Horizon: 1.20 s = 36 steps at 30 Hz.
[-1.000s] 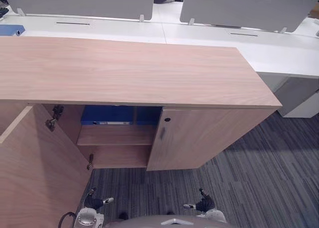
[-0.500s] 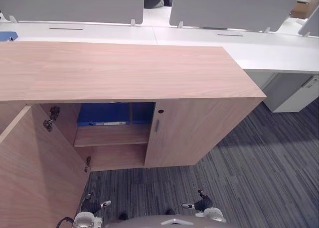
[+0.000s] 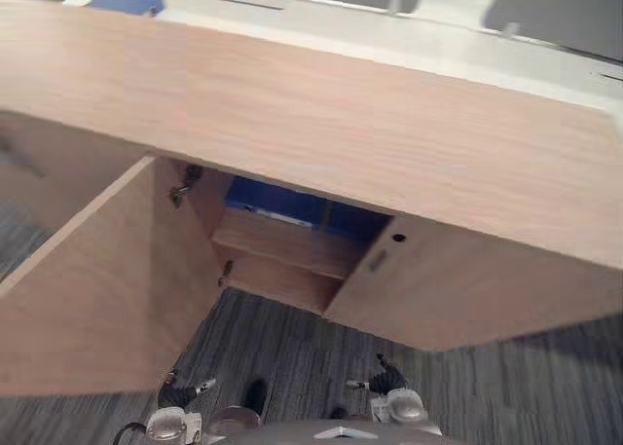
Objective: Walk over to the cabinet, pick up the folder, carry it to the office cabinet, place the folder inside the office cabinet, then close the office cabinet door
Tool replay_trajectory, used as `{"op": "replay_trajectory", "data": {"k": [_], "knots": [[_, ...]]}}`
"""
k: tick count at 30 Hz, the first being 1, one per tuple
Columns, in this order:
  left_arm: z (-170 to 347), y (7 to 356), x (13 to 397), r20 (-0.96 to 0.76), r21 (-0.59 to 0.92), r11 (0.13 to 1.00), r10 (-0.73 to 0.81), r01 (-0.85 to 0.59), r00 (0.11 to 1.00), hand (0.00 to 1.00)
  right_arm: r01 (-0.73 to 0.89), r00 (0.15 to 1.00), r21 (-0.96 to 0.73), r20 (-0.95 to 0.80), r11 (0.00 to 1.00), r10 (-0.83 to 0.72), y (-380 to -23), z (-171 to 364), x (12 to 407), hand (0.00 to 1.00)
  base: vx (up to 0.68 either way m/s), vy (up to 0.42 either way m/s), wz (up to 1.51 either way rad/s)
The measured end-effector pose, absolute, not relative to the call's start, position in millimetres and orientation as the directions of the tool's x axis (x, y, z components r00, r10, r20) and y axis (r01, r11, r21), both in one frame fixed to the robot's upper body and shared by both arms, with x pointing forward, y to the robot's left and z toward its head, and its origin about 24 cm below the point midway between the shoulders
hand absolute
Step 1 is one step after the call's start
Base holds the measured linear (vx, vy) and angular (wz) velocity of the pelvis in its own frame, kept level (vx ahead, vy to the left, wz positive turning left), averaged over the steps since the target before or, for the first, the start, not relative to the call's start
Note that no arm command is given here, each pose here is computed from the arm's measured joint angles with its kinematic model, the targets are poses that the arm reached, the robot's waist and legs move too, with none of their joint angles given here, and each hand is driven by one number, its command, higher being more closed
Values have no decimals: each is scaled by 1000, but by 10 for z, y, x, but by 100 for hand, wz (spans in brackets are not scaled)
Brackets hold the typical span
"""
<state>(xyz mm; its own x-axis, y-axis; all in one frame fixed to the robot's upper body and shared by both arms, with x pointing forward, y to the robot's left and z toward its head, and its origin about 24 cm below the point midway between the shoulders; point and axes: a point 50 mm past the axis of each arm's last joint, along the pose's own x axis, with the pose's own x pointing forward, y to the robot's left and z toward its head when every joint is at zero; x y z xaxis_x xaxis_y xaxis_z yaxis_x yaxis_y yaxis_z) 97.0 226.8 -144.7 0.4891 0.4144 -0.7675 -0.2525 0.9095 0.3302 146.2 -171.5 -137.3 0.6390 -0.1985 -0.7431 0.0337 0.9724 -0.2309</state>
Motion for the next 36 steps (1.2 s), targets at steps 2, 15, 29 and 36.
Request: {"op": "replay_trajectory", "data": {"k": [2, 15, 29, 36], "knots": [[-1414, 2266, 1010, -753, 309, 901, 428, -306, 500, 0, 42, 674, -230, -712, 972, -197, -1708, -1306, 1570, 0, -32, 15, 92], [-1249, 2836, 829, -672, 341, 719, 637, -605, 379, 0, 109, 668, -221, -705, 969, -236, -1794, -1283, 1578, 0, 17, -3, 35], [-625, 3918, 725, -439, 503, 535, 835, -679, 332, 0, -17, 644, -283, -737, 959, -206, -1895, -1340, 1587, 0, -6, -53, -3], [-350, 3997, 1119, -334, 490, 586, 810, -645, 482, 0, -11, 619, -278, -756, 960, -212, -1943, -1379, 1481, 0, -183, -18, 0]]}}
